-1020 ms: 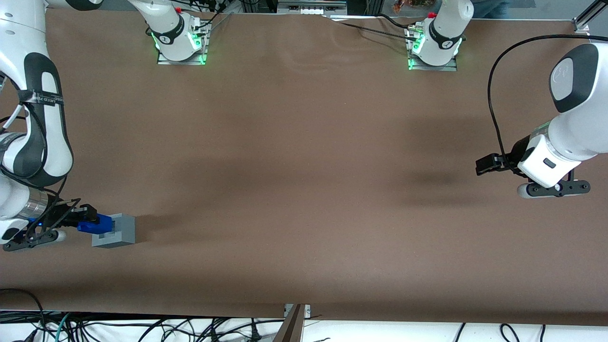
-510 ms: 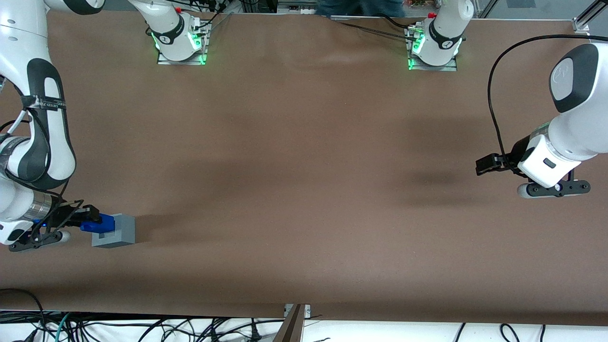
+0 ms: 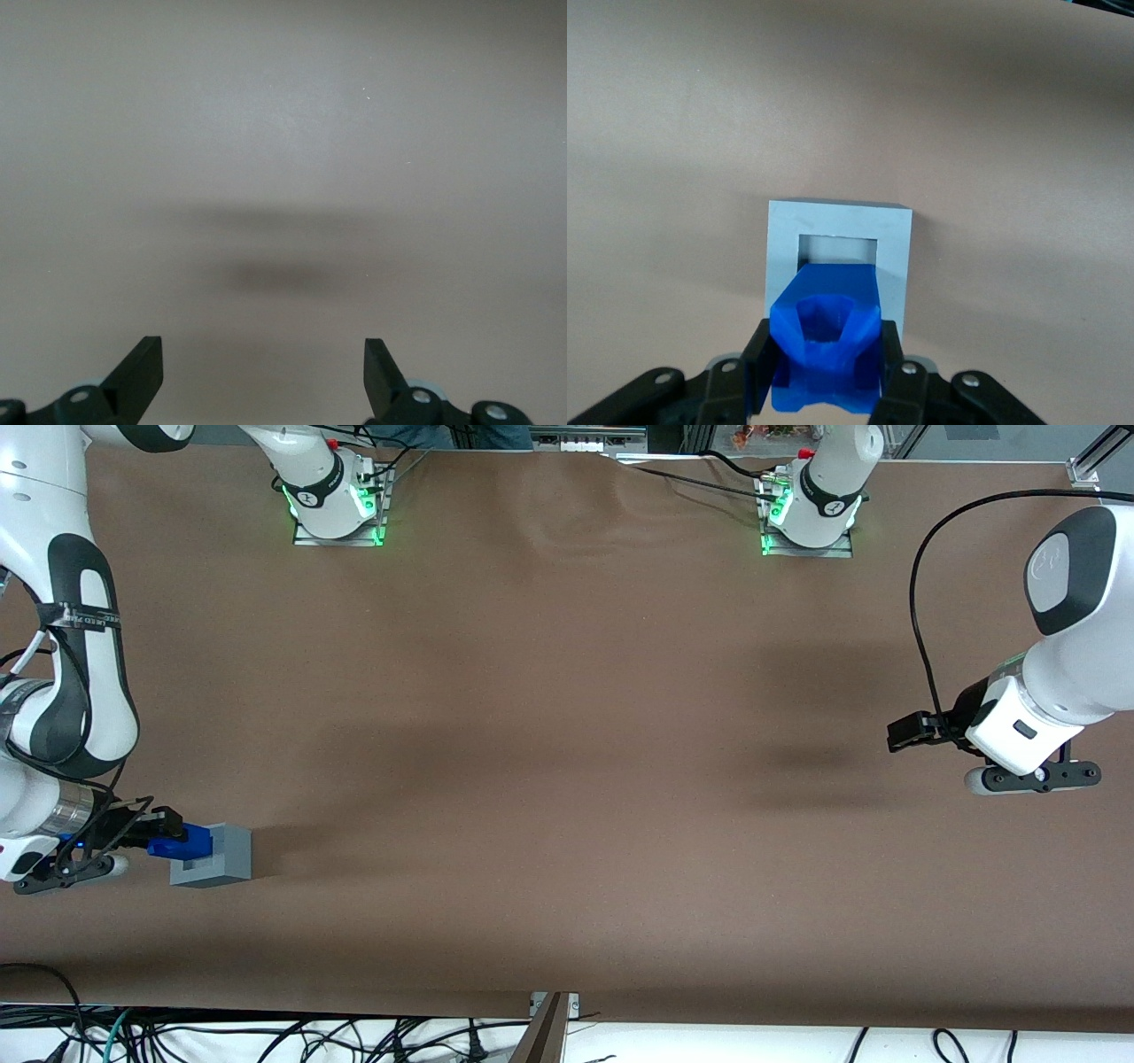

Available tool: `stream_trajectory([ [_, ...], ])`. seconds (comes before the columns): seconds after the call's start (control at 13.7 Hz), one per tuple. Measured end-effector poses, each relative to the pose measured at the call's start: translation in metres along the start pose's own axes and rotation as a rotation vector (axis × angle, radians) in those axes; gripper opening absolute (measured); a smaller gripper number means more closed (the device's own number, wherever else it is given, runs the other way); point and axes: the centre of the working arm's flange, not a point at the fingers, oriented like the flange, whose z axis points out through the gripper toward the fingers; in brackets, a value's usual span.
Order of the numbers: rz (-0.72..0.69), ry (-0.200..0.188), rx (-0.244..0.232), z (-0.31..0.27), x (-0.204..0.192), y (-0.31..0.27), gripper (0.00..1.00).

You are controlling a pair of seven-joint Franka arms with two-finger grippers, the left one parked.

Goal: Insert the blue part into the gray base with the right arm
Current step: 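Open the right gripper to release the blue block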

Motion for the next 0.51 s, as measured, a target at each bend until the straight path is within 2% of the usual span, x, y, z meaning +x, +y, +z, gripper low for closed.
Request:
stream_trajectory([
  [0.51,0.012,0.031,-0.014,0.0010,0.0037,0.0015,0.50],
])
